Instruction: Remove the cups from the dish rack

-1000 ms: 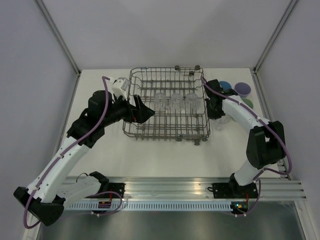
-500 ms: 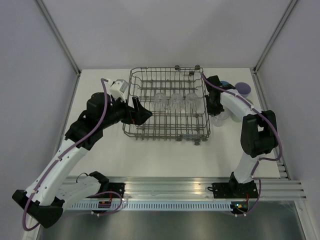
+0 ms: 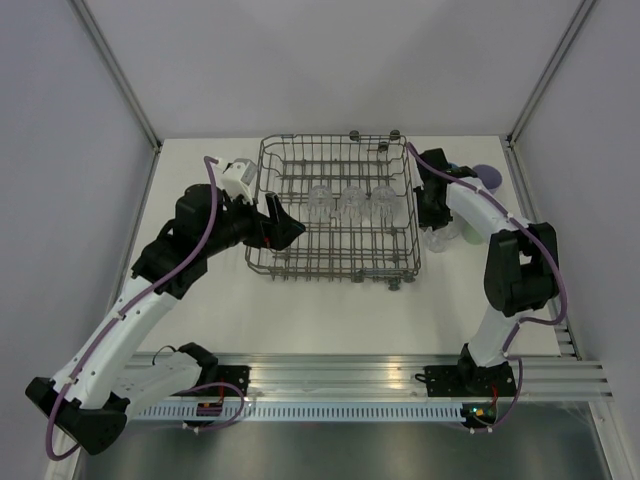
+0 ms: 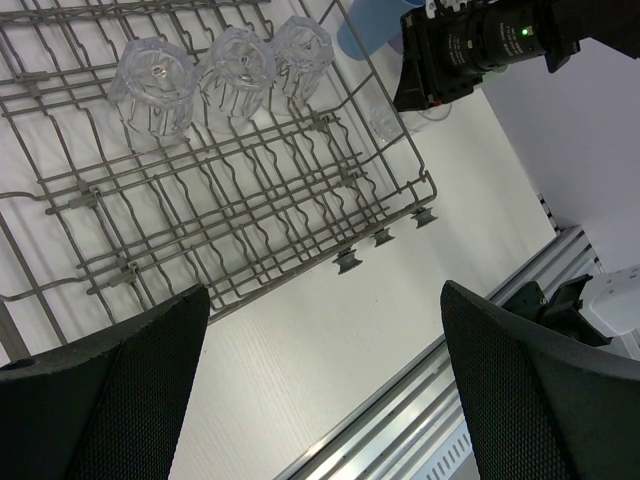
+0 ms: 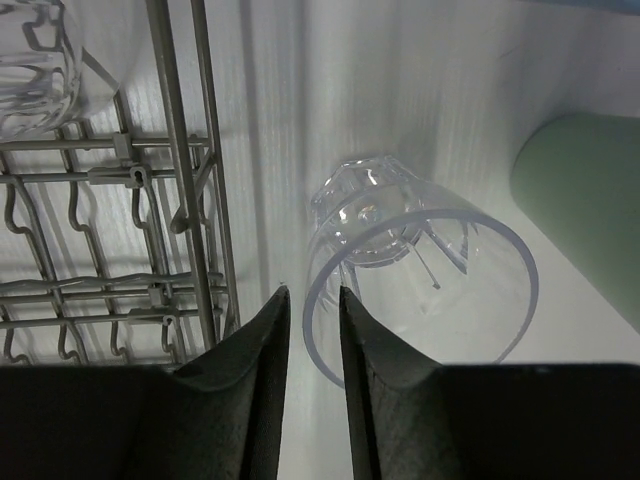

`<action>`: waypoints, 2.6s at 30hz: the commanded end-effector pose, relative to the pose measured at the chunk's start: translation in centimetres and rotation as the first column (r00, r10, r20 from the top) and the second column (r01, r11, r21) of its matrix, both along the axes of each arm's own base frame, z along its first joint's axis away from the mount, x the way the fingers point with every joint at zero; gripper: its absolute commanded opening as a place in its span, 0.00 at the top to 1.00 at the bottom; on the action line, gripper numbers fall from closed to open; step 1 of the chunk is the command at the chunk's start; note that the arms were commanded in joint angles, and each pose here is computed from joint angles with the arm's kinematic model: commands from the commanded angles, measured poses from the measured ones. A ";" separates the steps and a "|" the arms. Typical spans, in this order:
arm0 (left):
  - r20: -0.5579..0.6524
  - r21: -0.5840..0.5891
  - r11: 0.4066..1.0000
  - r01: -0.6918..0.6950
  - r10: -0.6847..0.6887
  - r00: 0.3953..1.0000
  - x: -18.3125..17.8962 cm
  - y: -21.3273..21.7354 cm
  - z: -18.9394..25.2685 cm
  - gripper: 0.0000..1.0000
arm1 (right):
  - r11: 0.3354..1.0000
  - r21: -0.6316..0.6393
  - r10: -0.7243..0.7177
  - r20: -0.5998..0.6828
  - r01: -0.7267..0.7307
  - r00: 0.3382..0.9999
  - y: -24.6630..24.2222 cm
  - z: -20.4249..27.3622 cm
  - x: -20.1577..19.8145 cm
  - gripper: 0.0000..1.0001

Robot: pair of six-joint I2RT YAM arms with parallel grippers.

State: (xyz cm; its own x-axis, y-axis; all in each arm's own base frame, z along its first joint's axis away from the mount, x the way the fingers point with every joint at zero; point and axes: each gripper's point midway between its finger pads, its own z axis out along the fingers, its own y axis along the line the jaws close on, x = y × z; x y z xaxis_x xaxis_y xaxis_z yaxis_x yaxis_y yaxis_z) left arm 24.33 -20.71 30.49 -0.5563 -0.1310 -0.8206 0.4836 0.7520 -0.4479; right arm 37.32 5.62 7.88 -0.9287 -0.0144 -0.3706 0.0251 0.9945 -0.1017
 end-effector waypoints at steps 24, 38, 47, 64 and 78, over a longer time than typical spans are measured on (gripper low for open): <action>-0.068 0.315 0.904 -0.289 0.325 0.943 12.7 -1.3 -4.4 0.00 | 0.945 0.256 -0.001 0.624 -0.204 0.781 2.3 20.9 -8.5 0.02; -0.073 0.533 0.812 -0.238 0.325 0.943 20.3 -4.1 -9.7 0.00 | 0.922 0.296 0.013 0.619 -0.249 0.785 2.1 20.6 -14.3 0.02; -0.133 0.540 0.815 -0.208 0.327 0.936 21.6 -5.7 -13.4 0.01 | 0.931 0.285 0.007 0.613 -0.229 0.790 1.7 20.1 -14.0 0.02; -0.201 0.564 0.812 -0.151 0.312 0.929 22.2 -6.7 -19.4 0.13 | 0.926 0.289 0.019 0.606 -0.243 0.795 2.2 20.0 -13.6 0.02; -0.214 0.569 0.809 -0.148 0.319 0.923 22.3 -6.8 -20.8 0.24 | 0.916 0.298 0.031 0.617 -0.270 0.787 2.7 20.5 -13.3 0.02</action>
State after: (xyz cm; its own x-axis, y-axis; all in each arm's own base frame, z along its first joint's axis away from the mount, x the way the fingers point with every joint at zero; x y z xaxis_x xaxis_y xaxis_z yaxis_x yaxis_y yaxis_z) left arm 46.31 -27.19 10.61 -0.7869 0.1168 -0.6060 0.1663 0.9857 -0.0258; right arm 23.75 8.05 27.32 -0.5494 0.1088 -0.8284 -0.1681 0.9568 0.2372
